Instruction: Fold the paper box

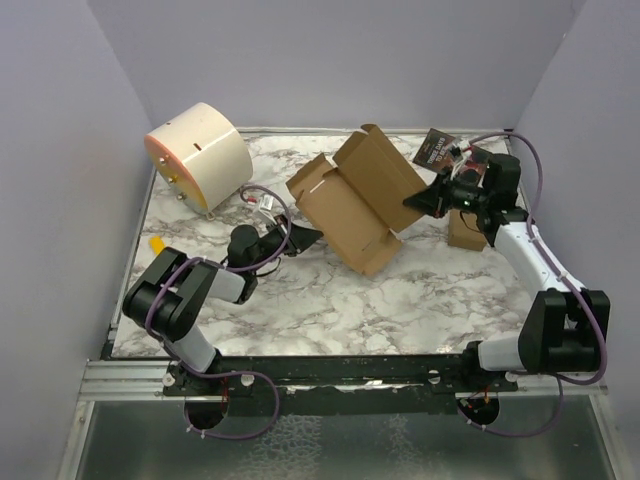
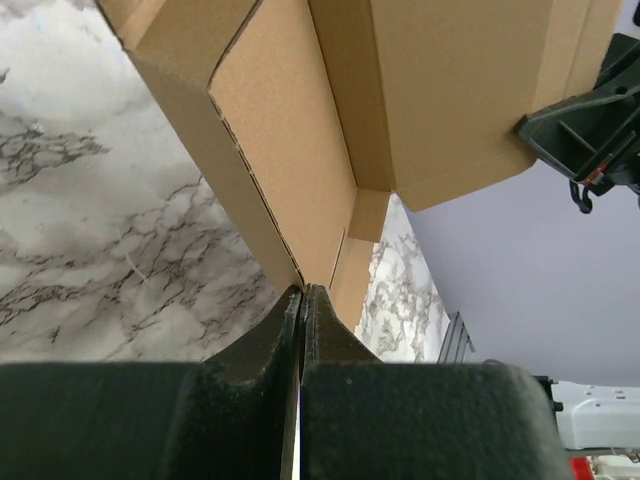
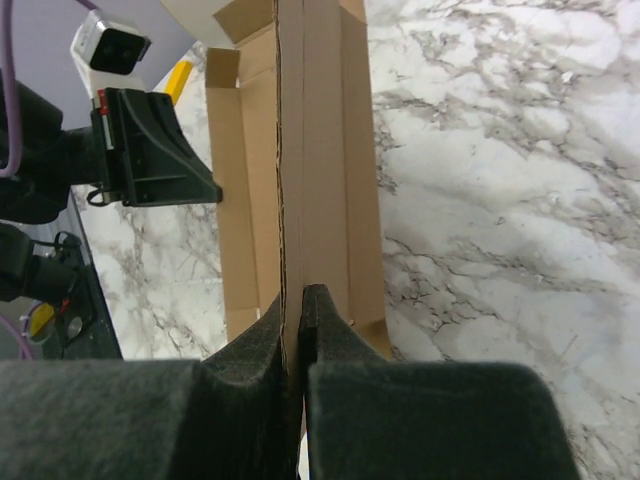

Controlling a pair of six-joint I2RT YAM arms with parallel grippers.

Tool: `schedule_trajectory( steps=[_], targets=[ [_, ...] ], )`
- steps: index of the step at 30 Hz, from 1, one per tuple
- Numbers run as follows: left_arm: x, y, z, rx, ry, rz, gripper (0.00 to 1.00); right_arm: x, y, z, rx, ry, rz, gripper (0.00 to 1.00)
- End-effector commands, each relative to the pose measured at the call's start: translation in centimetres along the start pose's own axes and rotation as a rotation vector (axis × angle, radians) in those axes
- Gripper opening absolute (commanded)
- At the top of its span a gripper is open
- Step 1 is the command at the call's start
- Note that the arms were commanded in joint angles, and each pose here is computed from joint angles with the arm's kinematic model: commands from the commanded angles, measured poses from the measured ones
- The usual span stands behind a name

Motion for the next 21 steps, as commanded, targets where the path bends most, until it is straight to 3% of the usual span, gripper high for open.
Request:
schedule_trajectory(
  steps=[1,11,21],
  targets=[
    [-0.5,-0.6,0.4,-0.017,0.037,0.090,0.00,-1.6,1.4,1.4,-0.023,0.047,-0.108,0.01],
    [-1.2,2.5,1.6,0.039,0.087,-0.095,0.00,-3.3,0.8,4.8,-0.078,0.117,-0.084,0.01],
    [-0.6,4.4,2.6,0.074,0.123,-0.246,0.00,-2.5,0.2,3.1,-0.035,0.077,-0.044,0.01]
  ],
)
Point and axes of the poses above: each gripper's point midway between its finger pads, its own x axis back along the fingers, its own y axis along the line the jaws close on, z = x × y, the point moved 9 cm from there along x, back along the fingers, and after that the axes turned 2 degrees about x, right-handed, at the moved point
